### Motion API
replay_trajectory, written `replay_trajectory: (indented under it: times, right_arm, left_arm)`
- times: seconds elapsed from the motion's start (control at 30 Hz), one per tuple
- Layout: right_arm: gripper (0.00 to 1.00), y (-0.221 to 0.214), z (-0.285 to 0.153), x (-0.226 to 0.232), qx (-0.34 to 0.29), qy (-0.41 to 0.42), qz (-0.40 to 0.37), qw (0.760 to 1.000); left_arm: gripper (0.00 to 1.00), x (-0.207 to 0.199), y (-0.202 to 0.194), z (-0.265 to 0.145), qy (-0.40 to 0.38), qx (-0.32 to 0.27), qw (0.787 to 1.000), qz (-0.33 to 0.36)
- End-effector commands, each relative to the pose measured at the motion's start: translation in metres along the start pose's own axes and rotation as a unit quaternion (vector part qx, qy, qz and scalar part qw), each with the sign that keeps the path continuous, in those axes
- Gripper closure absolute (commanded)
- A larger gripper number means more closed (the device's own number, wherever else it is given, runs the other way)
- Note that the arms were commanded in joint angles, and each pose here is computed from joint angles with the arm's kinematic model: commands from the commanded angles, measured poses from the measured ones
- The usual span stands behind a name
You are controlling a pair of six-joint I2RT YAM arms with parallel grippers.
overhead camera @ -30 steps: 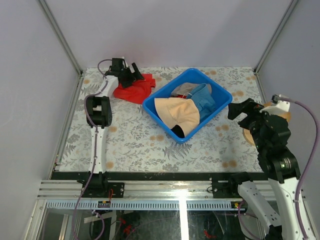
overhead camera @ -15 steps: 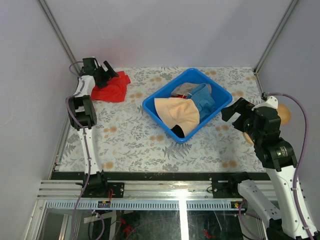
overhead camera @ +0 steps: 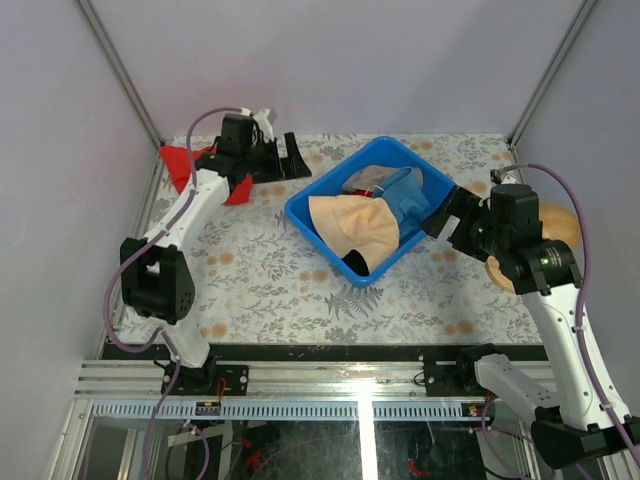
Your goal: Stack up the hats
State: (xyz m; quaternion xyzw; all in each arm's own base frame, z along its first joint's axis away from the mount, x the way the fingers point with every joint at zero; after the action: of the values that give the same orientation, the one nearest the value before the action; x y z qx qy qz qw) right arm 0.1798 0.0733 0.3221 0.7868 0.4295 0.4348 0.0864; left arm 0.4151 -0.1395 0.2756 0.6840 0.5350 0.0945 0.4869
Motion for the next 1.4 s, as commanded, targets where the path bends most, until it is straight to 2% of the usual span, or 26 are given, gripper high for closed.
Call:
replay_trajectory:
  times: [0.0, 0.07, 0.1, 0.13, 0.3, 0.53, 0.67, 0.8, 0.9, 0.97, 1.07, 1.2, 1.27, 1.33, 1.37]
  right_arm:
    - [0.01, 0.002, -0.038, 0.034, 0.015, 0.139, -0.027, 0.99]
    - [0.0, 0.0, -0.046, 0.043, 0.03, 0.184, -0.039, 0.982]
    - [0.01, -0.001, -0.047, 0.046, 0.043, 0.196, -0.04, 0.979]
    - [0.01, -0.003, -0.048, 0.049, 0.056, 0.21, -0.039, 0.975]
    - [0.0, -0.011, -0.037, 0.05, 0.113, 0.213, -0.022, 0.97]
    - [0.01, -0.012, -0.046, 0.039, 0.091, 0.186, -0.049, 0.977]
    - [0.01, -0.015, -0.051, 0.036, 0.089, 0.19, -0.053, 0.976]
    - [0.0, -0.016, -0.055, 0.033, 0.089, 0.179, -0.065, 0.978]
    - [0.0, -0.016, -0.058, 0.03, 0.086, 0.169, -0.072, 0.979]
    - [0.0, -0.017, -0.058, 0.028, 0.088, 0.164, -0.074, 0.98]
    - [0.01, -0.02, -0.056, 0.023, 0.094, 0.157, -0.073, 0.98]
    - [0.0, -0.024, -0.055, 0.02, 0.097, 0.153, -0.07, 0.981]
    - [0.01, -0.025, -0.055, 0.019, 0.099, 0.152, -0.071, 0.981]
    - [0.01, -0.026, -0.054, 0.017, 0.104, 0.148, -0.071, 0.981]
    - [0.01, -0.026, -0.052, 0.017, 0.105, 0.147, -0.071, 0.981]
  left_arm:
    - [0.0, 0.002, -0.036, -0.046, 0.073, 0.01, 0.997, -0.024]
    - [0.0, 0.008, -0.044, -0.066, 0.069, -0.017, 0.996, -0.051]
    - [0.0, 0.005, -0.047, -0.071, 0.029, -0.022, 0.998, -0.045]
    - [0.0, 0.003, -0.05, -0.071, 0.004, -0.015, 0.999, -0.043]
    - [0.0, 0.006, -0.064, -0.062, 0.002, 0.037, 0.996, -0.077]
    - [0.0, -0.001, -0.069, -0.03, 0.052, 0.074, 0.995, -0.033]
    - [0.0, 0.006, -0.072, -0.01, 0.071, 0.094, 0.992, -0.038]
    - [0.08, 0.017, -0.078, 0.007, 0.086, 0.112, 0.989, -0.043]
    - [0.18, 0.023, -0.08, 0.016, 0.097, 0.117, 0.987, -0.047]
    - [0.37, 0.026, -0.078, 0.023, 0.1, 0.118, 0.987, -0.05]
    - [0.51, 0.027, -0.074, 0.033, 0.1, 0.121, 0.986, -0.05]
    - [0.82, 0.027, -0.07, 0.046, 0.093, 0.129, 0.986, -0.052]
    - [0.94, 0.028, -0.065, 0.05, 0.094, 0.127, 0.986, -0.055]
    - [1.0, 0.028, -0.06, 0.051, 0.095, 0.122, 0.986, -0.057]
    - [1.0, 0.028, -0.058, 0.052, 0.095, 0.121, 0.986, -0.057]
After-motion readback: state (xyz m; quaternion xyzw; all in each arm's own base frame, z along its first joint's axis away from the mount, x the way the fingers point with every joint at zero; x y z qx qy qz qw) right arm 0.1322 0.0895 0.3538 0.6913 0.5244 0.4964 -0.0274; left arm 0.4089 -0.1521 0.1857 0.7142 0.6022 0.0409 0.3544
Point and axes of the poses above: each gripper's point midway between its finger pads, its own z axis out along the fingers, its own x axis along the line the jaws close on, y = z × x, the point moved 8 cm from there along -z, back along the fingers, and after that the axes turned 11 degrees about z, right-handed, at the moved point
